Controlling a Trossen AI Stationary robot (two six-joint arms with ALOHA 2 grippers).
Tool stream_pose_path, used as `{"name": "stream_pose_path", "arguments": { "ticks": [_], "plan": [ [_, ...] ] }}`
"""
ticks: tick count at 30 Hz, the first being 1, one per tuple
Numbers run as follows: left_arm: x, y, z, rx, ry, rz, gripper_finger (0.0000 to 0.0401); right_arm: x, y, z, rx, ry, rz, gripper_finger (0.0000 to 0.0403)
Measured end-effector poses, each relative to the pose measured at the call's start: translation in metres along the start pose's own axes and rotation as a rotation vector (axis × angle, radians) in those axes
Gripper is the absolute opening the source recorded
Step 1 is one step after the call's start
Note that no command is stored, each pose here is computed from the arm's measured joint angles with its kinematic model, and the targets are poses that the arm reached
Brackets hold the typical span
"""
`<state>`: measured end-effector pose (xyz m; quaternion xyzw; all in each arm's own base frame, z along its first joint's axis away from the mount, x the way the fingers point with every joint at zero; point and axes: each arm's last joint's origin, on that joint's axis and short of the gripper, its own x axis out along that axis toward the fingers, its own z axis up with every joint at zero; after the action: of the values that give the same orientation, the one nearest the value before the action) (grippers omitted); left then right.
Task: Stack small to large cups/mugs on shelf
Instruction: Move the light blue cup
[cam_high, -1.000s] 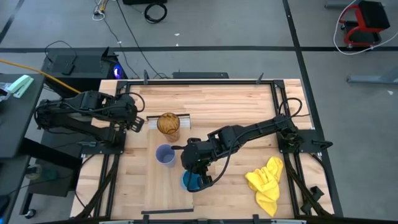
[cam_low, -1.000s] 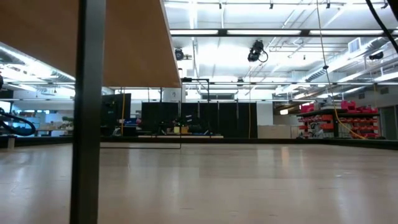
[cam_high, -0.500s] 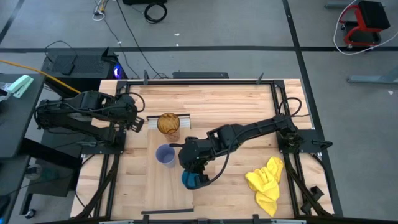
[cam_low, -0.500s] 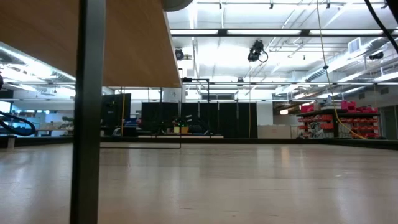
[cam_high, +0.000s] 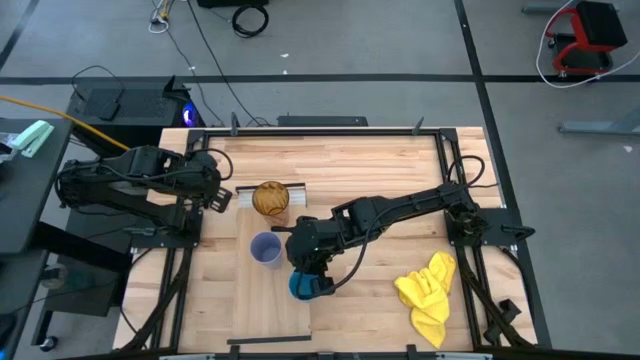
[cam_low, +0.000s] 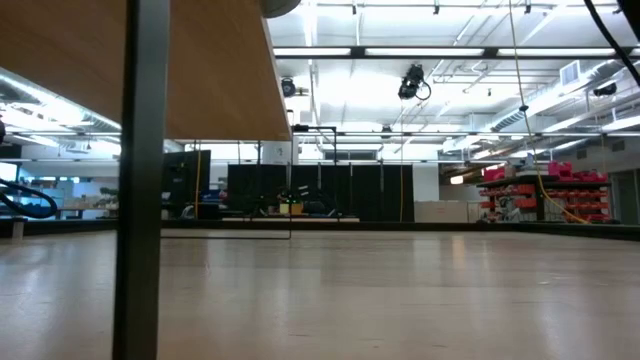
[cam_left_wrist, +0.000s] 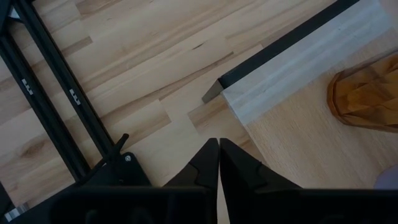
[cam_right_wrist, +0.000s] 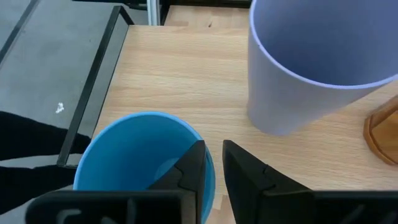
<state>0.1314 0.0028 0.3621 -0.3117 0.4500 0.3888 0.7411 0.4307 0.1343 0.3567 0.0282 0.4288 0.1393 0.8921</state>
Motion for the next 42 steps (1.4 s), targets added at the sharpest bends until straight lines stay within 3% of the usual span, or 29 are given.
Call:
{"name": "stream_pose_path", "arguments": {
  "ticks": [14,16,19,21,23,26,29,35,42],
  "plan": [
    [0.000,0.000,0.000,0.000,0.000,0.000,0.0017,0.004,-0.004,0.004,-0.011,-0.030,-0.002,0.0063],
    [0.000,0.000,0.000,0.000,0.000,0.000,0.0020,-0.007,-0.012,-0.013,0.011,0.144,-0.048,0.0063],
    [0.000,0.000,0.000,0.000,0.002,-0.001,0.0024,-0.053,-0.016,-0.041,0.083,0.400,-0.209,0.0061],
    [0.000,0.000,0.000,0.001,0.003,-0.002,0.0024,-0.075,-0.010,-0.045,0.076,0.355,-0.302,0.0060],
    [0.000,0.000,0.000,0.001,0.004,-0.003,0.0021,-0.090,0.003,-0.056,0.097,0.324,-0.274,0.0060],
    [0.000,0.000,0.000,0.006,0.003,-0.004,0.0018,-0.106,0.004,-0.081,0.231,0.362,-0.276,0.0060],
    [0.000,0.000,0.000,0.009,0.003,-0.004,0.0017,-0.096,-0.005,-0.110,0.372,0.395,-0.293,0.0060],
    [0.000,0.000,0.000,0.010,0.001,-0.006,0.0026,-0.061,0.005,-0.134,0.562,0.260,-0.031,0.0059],
    [0.000,0.000,0.000,0.011,-0.002,-0.005,0.0026,-0.062,0.013,-0.174,0.592,0.512,-0.181,0.0059]
  ]
}}
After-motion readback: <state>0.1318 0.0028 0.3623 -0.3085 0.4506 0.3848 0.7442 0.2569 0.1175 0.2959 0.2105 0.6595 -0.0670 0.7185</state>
